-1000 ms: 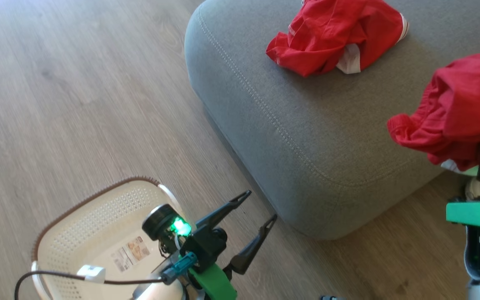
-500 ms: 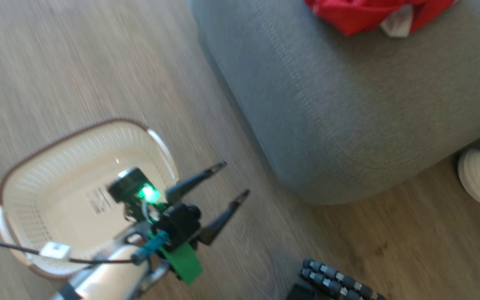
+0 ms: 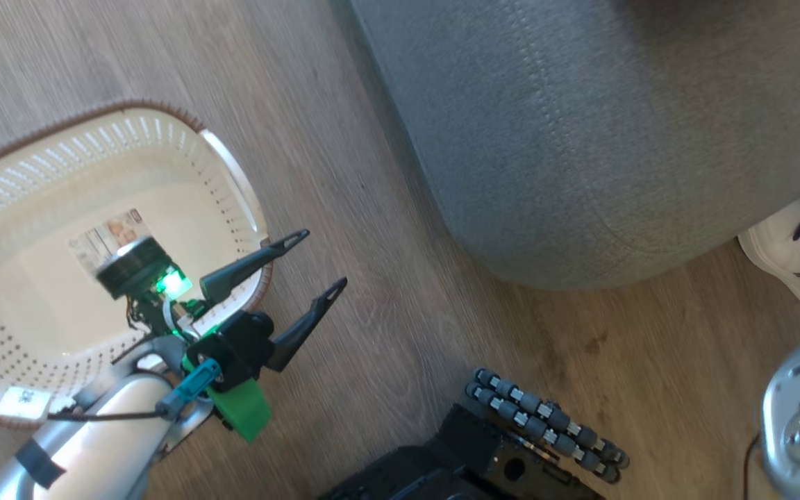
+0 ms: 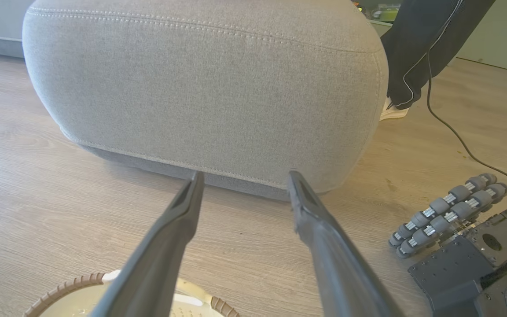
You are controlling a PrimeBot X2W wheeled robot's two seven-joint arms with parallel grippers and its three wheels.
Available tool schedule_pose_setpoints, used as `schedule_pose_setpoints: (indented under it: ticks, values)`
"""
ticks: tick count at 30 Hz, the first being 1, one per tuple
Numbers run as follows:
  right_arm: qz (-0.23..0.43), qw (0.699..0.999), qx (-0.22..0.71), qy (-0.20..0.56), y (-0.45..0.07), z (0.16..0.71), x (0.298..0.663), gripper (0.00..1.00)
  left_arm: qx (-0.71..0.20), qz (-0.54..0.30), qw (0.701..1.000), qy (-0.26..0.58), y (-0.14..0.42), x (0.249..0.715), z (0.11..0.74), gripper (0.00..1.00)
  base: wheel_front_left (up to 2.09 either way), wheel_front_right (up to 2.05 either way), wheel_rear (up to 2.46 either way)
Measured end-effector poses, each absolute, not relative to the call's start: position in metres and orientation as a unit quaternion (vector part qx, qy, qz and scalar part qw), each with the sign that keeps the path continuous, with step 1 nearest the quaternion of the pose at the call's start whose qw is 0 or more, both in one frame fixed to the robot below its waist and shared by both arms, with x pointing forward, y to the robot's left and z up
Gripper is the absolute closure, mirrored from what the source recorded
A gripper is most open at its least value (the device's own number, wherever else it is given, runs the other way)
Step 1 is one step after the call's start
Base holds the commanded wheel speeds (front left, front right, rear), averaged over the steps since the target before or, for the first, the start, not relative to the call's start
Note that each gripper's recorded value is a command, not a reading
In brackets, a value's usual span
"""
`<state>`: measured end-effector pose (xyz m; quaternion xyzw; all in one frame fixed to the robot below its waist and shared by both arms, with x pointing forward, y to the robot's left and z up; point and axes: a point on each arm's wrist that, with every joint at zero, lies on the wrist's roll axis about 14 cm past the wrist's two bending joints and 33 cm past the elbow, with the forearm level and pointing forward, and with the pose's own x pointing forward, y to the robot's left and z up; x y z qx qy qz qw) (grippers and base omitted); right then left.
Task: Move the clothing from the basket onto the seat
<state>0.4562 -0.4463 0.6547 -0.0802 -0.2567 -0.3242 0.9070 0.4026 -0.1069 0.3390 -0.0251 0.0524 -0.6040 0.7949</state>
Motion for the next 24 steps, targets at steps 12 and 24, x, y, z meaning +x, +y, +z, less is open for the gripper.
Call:
schedule_pose_setpoints:
  ticks: [12,24]
  values:
    - [-0.392,0.906,-0.057,-0.151,-0.502,0.581,0.492,1.00,-0.034,-0.584,0.806,0.086,-0.088,0.408,0.304,0.00,0.00,0.00,0.00]
    - [-0.371,0.926,-0.052,-0.041,-0.489,0.498,0.543,1.00,-0.033,-0.548,0.830,0.103,-0.065,0.420,0.291,0.00,0.00,0.00,0.00]
